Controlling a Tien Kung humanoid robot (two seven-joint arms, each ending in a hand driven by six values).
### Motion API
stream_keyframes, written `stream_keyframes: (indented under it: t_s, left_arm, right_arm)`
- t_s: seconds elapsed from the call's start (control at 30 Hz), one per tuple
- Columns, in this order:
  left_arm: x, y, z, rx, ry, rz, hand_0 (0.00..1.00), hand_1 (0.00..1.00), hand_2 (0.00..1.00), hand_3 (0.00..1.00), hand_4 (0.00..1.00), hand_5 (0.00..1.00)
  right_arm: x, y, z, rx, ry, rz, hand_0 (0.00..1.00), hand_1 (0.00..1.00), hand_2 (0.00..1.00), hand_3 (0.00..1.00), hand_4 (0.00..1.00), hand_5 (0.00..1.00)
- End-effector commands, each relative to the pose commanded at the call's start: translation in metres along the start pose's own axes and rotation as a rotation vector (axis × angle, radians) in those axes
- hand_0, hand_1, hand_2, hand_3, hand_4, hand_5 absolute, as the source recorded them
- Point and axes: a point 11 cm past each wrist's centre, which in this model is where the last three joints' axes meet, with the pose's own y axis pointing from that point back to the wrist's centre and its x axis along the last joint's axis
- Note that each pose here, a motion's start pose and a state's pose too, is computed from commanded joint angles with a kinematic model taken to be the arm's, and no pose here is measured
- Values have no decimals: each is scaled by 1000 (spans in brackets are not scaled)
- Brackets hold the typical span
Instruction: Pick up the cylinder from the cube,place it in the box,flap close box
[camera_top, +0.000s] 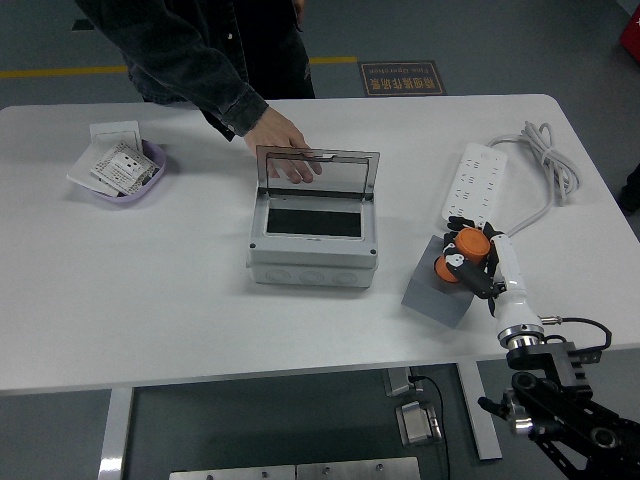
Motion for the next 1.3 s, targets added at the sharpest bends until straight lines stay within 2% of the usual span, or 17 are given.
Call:
stream_keyframes:
  t_s: [0.33,0.37,0.73,0.77,0.93,0.97,1.3]
  left_arm:
    - [1,0,1,-13,3,7,669,702,631,634,705,165]
    - [2,0,1,-14,3,7,666,701,630,632,707,168]
    - [2,0,3,-17,-2,9,665,701,630,633,711,176]
    - [1,0,3,-16,-4,8,663,699,632,635,715,175]
    - [0,0,3,-14,-6,6,663,699,632,635,715,175]
    - [0,0,3,-14,-7,6,663,698,632,635,717,185]
    - [1,0,2,-6,-10,8,663,698,632,633,719,188]
  right_arm:
    - [-1,0,-2,2,14,6,767,701,647,610,474,2]
    - [-1,0,-3,4,19,6,767,703,634,562,441,2]
    - [-6,-4,-22,62,71,-10,768,704,629,534,399,2]
    - [-6,-5,-24,65,76,-13,753,685,589,477,381,2]
    - [-9,-6,-28,80,100,-26,753,685,589,477,381,2]
    - [-9,-6,-30,85,104,-28,653,520,481,411,358,2]
    - [-19,-21,-67,167,211,-76,654,532,483,416,358,2]
